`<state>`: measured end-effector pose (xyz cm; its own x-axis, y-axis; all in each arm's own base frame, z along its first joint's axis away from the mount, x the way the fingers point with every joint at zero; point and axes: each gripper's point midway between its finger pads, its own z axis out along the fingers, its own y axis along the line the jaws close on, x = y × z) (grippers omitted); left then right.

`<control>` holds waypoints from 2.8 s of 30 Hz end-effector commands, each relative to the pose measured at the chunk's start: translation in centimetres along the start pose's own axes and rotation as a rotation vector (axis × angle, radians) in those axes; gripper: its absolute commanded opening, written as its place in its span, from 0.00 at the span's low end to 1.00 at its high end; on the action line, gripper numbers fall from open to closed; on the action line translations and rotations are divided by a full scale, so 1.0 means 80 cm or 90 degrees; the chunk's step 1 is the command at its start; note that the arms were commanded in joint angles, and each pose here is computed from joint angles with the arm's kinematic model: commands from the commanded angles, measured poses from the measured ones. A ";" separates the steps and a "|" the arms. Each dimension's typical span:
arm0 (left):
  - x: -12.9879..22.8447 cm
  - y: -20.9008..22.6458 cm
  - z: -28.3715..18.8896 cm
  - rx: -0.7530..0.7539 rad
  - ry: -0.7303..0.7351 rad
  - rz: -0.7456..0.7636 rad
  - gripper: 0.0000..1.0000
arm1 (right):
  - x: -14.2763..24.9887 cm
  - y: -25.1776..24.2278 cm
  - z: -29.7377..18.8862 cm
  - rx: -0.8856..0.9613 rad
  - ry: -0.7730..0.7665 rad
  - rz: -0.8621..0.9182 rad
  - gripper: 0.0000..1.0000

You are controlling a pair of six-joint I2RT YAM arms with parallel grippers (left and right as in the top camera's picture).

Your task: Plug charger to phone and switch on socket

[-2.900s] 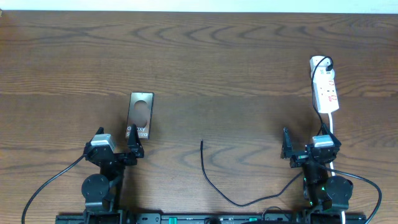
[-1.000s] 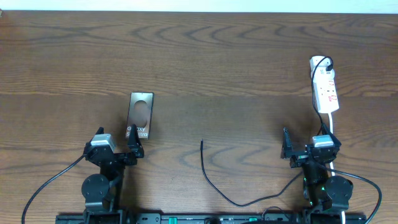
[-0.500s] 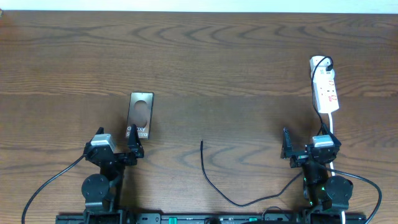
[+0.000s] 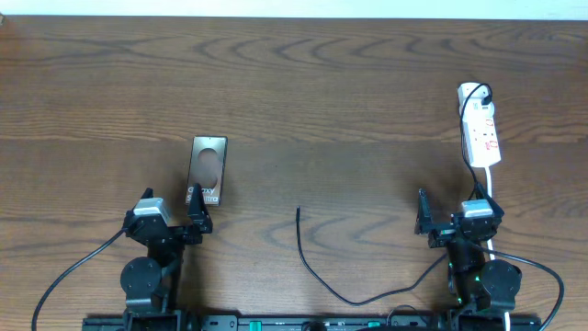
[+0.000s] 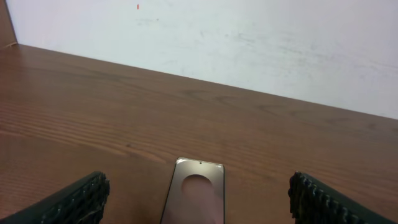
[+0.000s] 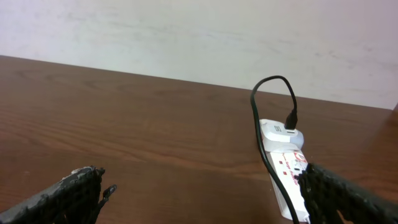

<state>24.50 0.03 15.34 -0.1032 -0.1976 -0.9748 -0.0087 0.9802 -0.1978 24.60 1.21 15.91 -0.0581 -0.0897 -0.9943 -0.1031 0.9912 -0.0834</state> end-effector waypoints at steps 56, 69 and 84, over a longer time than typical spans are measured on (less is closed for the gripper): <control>-0.005 -0.001 0.100 -0.105 0.660 0.041 0.93 | 0.001 -0.001 0.000 0.004 0.002 0.007 0.99; 0.030 -0.017 0.162 -0.097 0.787 0.059 0.93 | 0.001 -0.001 0.000 0.004 0.002 0.007 0.99; 0.084 -0.006 0.171 -0.103 0.856 0.067 0.93 | 0.001 -0.001 0.000 0.005 0.002 0.007 0.99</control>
<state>36.69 -1.94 6.88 -0.9939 -0.0679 -0.0872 -0.0655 0.9974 -0.0301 24.61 1.14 15.87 -0.0600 -0.0892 -0.9942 -0.0990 0.9916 -0.0830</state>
